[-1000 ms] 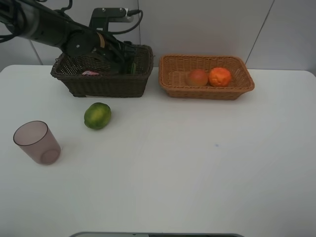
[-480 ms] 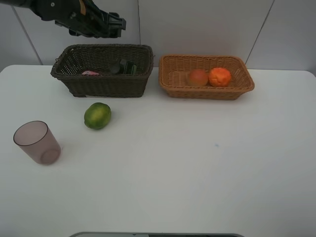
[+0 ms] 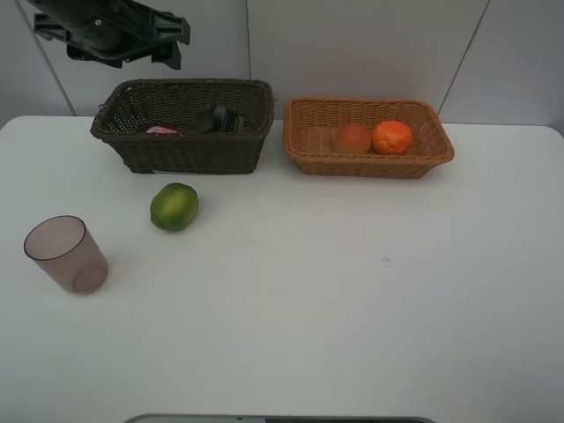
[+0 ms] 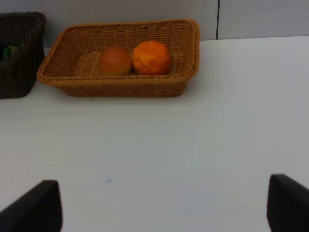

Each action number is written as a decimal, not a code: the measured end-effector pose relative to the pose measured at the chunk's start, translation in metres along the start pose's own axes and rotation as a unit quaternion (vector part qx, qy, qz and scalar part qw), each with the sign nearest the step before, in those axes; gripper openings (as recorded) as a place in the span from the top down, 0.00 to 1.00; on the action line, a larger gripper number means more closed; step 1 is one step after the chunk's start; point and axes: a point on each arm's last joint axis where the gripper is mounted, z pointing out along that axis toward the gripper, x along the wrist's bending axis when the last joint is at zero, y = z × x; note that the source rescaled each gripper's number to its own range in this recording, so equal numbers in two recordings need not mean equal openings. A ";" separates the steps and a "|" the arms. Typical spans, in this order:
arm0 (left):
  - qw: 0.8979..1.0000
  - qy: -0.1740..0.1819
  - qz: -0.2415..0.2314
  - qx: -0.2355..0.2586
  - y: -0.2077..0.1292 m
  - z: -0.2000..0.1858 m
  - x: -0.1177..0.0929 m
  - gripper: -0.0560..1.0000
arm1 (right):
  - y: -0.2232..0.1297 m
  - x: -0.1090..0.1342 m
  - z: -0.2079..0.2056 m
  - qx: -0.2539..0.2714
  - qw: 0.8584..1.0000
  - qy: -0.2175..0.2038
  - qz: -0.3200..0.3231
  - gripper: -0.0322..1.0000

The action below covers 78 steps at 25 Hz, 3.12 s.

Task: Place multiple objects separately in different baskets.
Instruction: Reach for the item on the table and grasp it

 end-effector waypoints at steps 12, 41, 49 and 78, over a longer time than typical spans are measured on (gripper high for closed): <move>0.986 0.039 0.022 0.163 -0.060 -0.046 0.020 0.09 | 0.000 0.000 0.000 0.000 1.000 0.000 0.000 0.15; 0.945 -0.045 0.182 0.268 -0.159 -0.039 0.025 0.09 | 0.000 0.000 0.000 0.000 1.000 0.000 0.000 0.15; 0.922 -0.064 0.241 0.297 -0.168 -0.012 0.022 0.09 | 0.000 0.000 0.000 0.000 1.000 0.000 0.000 0.15; 0.909 -0.074 0.244 0.330 -0.193 0.042 0.016 0.89 | 0.000 0.000 0.000 0.000 1.000 0.000 0.000 0.15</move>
